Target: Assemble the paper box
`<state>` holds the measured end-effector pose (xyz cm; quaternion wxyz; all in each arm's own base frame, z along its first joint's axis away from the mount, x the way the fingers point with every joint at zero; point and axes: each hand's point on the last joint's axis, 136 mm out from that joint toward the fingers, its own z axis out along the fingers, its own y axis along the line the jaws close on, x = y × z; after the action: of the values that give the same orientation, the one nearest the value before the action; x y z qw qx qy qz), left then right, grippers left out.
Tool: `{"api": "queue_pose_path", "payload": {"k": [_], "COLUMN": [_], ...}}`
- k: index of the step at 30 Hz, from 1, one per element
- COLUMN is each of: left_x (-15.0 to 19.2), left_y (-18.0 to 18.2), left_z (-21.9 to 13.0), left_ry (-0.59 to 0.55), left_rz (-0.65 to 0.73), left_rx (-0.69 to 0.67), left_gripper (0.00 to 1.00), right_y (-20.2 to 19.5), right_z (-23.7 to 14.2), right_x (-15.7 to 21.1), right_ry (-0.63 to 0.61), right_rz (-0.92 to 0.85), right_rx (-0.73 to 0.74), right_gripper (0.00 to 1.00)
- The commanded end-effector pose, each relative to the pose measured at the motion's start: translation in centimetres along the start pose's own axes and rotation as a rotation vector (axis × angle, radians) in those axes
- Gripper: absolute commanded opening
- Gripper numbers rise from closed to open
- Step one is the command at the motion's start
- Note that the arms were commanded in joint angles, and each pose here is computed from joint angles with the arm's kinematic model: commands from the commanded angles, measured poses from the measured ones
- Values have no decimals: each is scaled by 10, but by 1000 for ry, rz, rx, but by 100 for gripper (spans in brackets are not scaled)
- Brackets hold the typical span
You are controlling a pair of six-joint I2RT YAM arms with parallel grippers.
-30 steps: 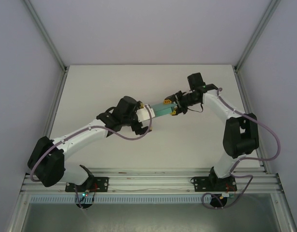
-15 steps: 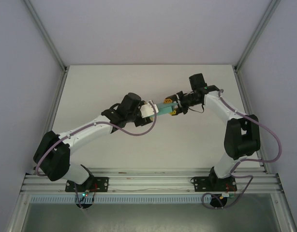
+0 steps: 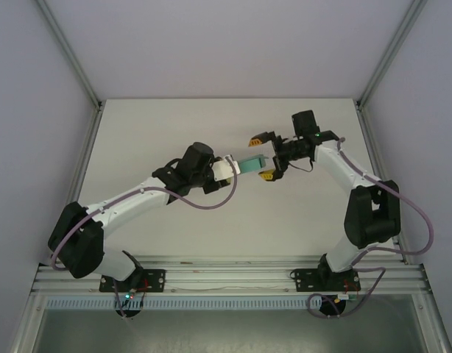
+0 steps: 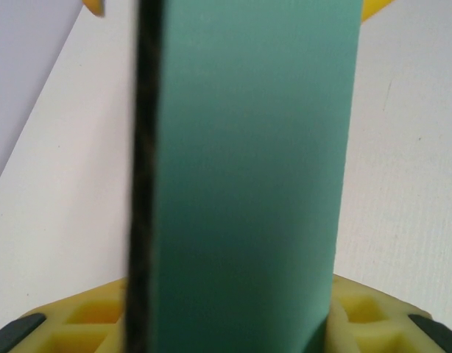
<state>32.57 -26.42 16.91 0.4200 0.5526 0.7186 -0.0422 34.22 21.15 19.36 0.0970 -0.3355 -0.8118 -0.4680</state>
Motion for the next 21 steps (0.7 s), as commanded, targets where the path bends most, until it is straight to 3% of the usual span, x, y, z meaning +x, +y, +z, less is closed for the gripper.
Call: {"api": "queue_pose_path", "payload": {"k": [1,4,6,9,13,15,17,21], "left_x": [-1,17,27,40,43,47,54,68], "left_y": [-3,-20,-19,-29,-27,-27,-28,-30], "left_z": [-7,-3,2,1,5,7,12,21], "left_ry": [10,74,121,163,150,167,210,303], "left_rz": [36,63,38,-10,-96,-110,-118,-142], "left_rx": [36,140,150,282,370,399,409,439], "left_gripper": [30,30,30,30,30,31,31,31], "right_y": [4,15,11,6,12,21,21,2], "right_z": [-41,-73,-96,-127,-145,-135,-112,-77], "right_x": [-41,-69,-82,-89,-77,-55,-23,18], "right_ry": [-261,-454,-603,-773,-929,-889,-723,-485], "right_rz": [-154,-397,-576,-832,-1054,-1226,-1439,-1684], "right_rx": [18,67,198,341,298,197,109,139], "right_gripper": [100,100,100,100,100,100,97,96]}}
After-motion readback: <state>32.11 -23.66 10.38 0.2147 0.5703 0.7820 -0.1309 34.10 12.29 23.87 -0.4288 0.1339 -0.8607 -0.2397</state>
